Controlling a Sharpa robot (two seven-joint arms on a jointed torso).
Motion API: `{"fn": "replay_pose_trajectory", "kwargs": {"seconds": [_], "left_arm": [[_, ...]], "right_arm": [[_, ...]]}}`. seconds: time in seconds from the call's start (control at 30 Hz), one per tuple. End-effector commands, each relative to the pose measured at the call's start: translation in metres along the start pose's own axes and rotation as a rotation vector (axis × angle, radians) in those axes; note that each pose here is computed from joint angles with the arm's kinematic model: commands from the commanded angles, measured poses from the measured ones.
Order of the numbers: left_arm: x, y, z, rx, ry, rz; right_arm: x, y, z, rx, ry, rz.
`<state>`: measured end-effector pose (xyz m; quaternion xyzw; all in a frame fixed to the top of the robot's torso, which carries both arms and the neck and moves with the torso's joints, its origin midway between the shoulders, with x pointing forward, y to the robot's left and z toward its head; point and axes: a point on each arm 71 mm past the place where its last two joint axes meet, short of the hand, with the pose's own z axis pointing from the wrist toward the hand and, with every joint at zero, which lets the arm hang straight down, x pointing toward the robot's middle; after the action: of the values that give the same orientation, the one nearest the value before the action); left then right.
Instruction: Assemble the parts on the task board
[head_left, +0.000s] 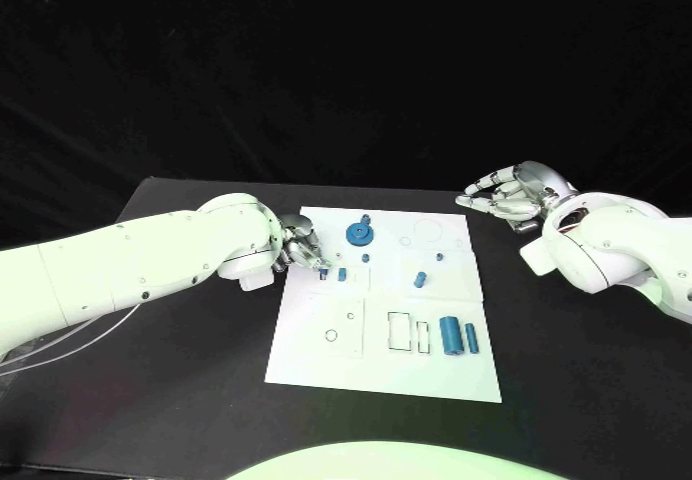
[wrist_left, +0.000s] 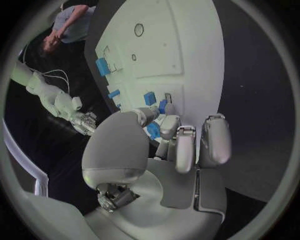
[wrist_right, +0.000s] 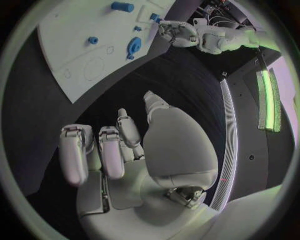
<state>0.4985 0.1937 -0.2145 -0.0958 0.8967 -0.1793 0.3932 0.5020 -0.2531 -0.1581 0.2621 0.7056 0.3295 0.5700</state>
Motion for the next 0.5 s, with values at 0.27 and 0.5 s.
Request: {"fn": "replay_pose_trajectory", "kwargs": {"seconds": [0.27,0.5], "left_arm": [[0.0014,0.0017,-0.0011,0.006,0.003,0.022],[0.0021,0.003,-0.0021,0.004,0.006,0.025]], "right_arm": [[0.001,0.0002,-0.0001,-0.012,0.012,-0.002],[0.001,0.0,-0.0002,-0.011,0.013,-0.002]]}}
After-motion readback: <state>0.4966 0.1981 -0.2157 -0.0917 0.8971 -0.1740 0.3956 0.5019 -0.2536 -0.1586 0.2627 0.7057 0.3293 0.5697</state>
